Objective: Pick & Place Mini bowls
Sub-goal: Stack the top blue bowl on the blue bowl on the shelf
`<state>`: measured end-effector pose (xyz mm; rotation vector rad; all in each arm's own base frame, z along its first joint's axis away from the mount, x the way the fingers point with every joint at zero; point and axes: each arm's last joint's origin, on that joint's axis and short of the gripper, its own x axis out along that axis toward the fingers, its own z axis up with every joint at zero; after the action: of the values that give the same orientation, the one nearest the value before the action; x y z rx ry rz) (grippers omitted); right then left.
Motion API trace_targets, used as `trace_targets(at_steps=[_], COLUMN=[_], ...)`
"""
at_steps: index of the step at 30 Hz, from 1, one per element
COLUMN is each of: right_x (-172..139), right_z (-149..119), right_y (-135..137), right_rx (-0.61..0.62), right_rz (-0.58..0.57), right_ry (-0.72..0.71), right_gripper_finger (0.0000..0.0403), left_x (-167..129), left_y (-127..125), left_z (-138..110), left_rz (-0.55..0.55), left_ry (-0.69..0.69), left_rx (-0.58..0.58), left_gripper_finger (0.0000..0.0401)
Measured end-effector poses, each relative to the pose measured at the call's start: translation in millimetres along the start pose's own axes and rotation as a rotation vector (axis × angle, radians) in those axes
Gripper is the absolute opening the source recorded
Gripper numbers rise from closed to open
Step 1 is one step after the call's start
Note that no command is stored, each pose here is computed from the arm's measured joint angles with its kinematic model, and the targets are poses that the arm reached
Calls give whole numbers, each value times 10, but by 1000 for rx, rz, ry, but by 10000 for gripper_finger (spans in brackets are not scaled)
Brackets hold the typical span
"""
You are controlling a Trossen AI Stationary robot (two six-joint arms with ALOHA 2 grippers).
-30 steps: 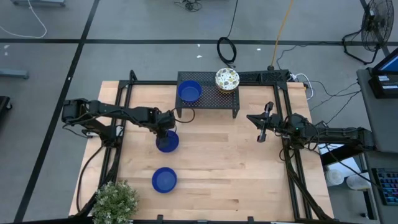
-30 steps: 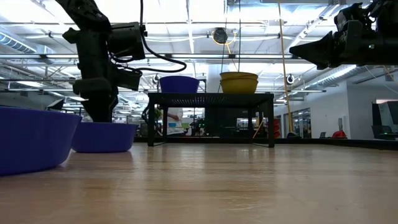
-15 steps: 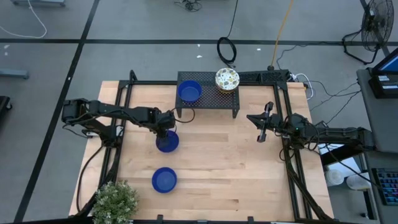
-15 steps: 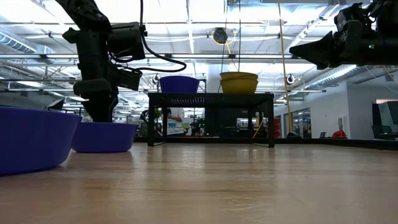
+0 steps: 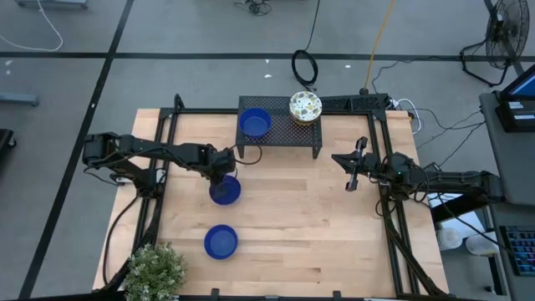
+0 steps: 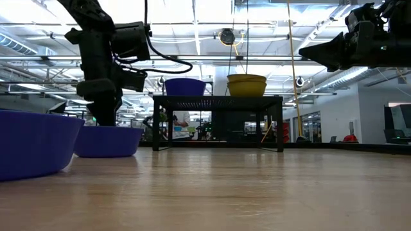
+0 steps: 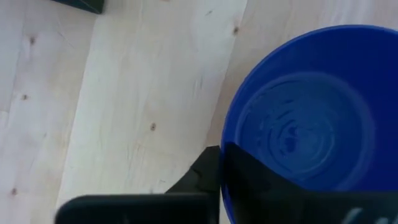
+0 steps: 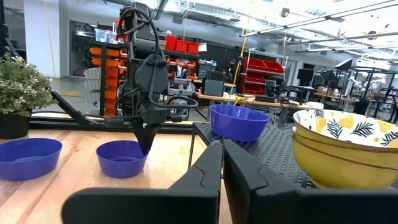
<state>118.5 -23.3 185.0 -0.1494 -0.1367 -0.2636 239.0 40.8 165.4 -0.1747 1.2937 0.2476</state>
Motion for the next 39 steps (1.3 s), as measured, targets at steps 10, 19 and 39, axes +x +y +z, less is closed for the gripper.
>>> trace_targets(at_steps=[10, 19, 39], right_x=[0, 0, 0], right_z=[0, 0, 0], right_y=[0, 0, 0], right_rx=[0, 0, 0], right_rz=[0, 0, 0], right_ry=[0, 0, 0], right_gripper_finger=[2, 2, 2], left_x=[4, 2, 7], left_y=[-2, -6, -4], left_z=[-7, -2, -7], left_rz=[-6, -18, -13], left_ry=[6, 3, 7], left_rx=[2, 2, 4], left_gripper_finger=[31, 20, 21])
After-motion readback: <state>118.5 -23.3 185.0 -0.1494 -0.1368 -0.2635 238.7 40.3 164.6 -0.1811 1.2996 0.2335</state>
